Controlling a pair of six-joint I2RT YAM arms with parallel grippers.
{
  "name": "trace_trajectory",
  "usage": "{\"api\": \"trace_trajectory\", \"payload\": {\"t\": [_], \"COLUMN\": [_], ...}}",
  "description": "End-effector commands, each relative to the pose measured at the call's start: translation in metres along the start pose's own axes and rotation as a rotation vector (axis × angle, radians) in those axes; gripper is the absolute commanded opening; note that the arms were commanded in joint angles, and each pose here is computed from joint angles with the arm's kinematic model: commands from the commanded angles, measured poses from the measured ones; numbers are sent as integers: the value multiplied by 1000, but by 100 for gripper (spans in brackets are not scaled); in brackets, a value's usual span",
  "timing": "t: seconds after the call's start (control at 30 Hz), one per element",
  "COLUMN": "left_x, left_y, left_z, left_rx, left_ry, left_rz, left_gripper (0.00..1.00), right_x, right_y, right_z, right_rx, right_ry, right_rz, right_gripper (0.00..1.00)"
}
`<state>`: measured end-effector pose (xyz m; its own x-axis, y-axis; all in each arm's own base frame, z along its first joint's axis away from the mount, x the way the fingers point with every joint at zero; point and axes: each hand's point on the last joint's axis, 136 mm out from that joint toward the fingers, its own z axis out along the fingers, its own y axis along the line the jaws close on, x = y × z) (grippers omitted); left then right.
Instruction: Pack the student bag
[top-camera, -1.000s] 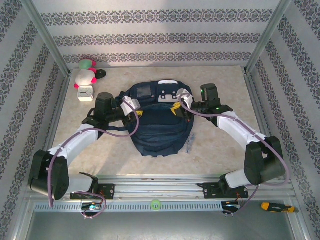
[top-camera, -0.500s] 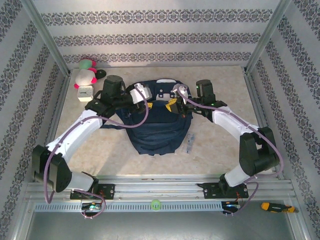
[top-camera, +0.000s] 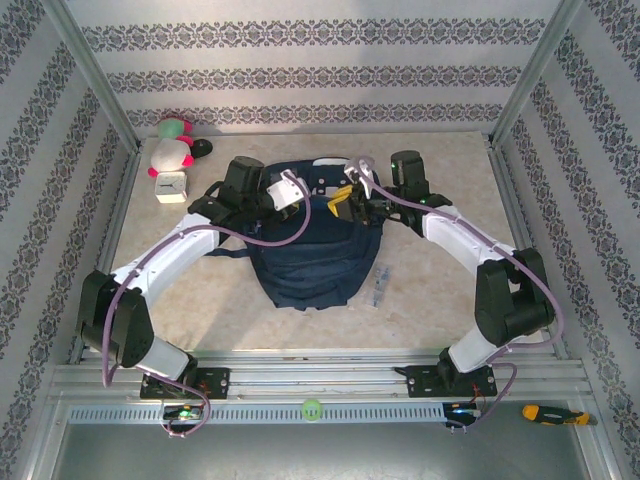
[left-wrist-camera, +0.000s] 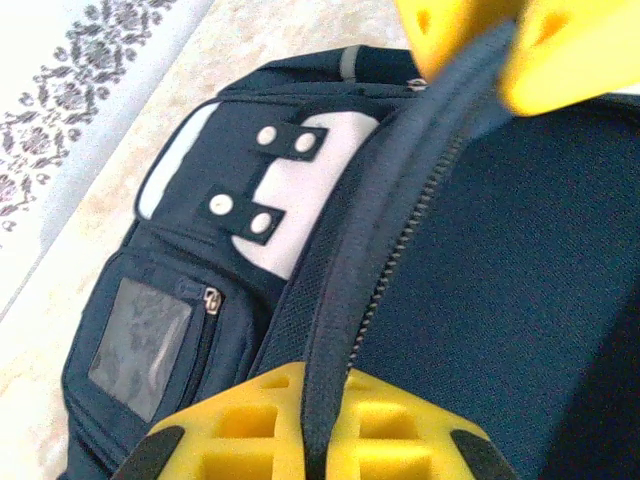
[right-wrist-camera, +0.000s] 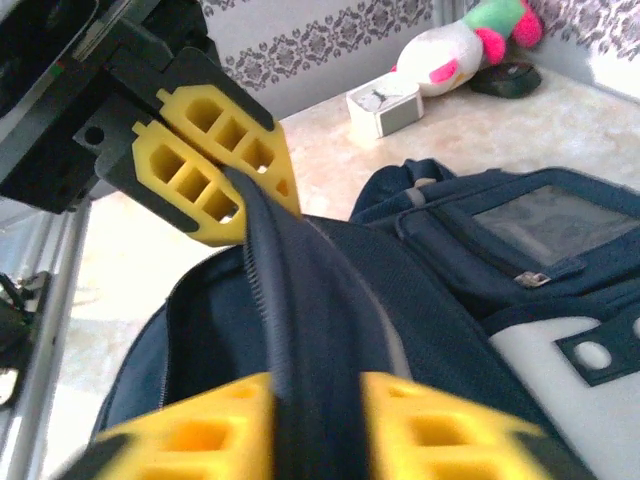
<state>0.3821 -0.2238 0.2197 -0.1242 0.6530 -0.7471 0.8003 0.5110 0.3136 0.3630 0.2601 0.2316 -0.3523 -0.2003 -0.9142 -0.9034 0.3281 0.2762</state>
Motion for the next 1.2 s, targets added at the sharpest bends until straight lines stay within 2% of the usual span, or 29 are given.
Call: {"api": "trace_trajectory", "payload": {"t": [0.0, 0.1, 0.17, 0.23, 0.4, 0.53, 0.67, 0.8, 1.03, 1.17], "left_x": [-18, -16, -16, -14, -14, -14, -17, -20, -20, -20], "left_y": [26, 26, 25, 26, 25, 27, 28, 29, 28, 27], "left_z": [-29, -36, -37, -37, -35, -36, -37, -37, -37, -37], "left_rx": [-162, -180, -177, -187, -178, -188, -188, -186, -180, -183], "left_ry": [-41, -50, -55, -47, -44, -46, -56, -63, -73, -84], "left_rz": [-112, -192, -226, -255, -281, -290, -293, -297, -306, -306], "left_gripper": [0, 0, 0, 0, 0, 0, 0, 0, 0, 0], "right_x": [-41, -45, -39, -22, 61, 131, 182, 215, 240, 257], "right_y": [-22, -35, -38, -45, -28, 2, 28, 37, 40, 33], "right_z": [-14, -31, -44, -63, -106, -125, -131, -124, -85, -75], "right_rx": [113, 222, 302, 451, 745, 872, 938, 968, 941, 981], "right_ry": [-86, -103, -104, -82, 122, 279, 440, 562, 742, 820], "right_rz": [94, 265, 355, 468, 771, 954, 1027, 1061, 1050, 1048], "right_gripper": [40, 50, 52, 53, 55, 54, 53, 54, 62, 65]}}
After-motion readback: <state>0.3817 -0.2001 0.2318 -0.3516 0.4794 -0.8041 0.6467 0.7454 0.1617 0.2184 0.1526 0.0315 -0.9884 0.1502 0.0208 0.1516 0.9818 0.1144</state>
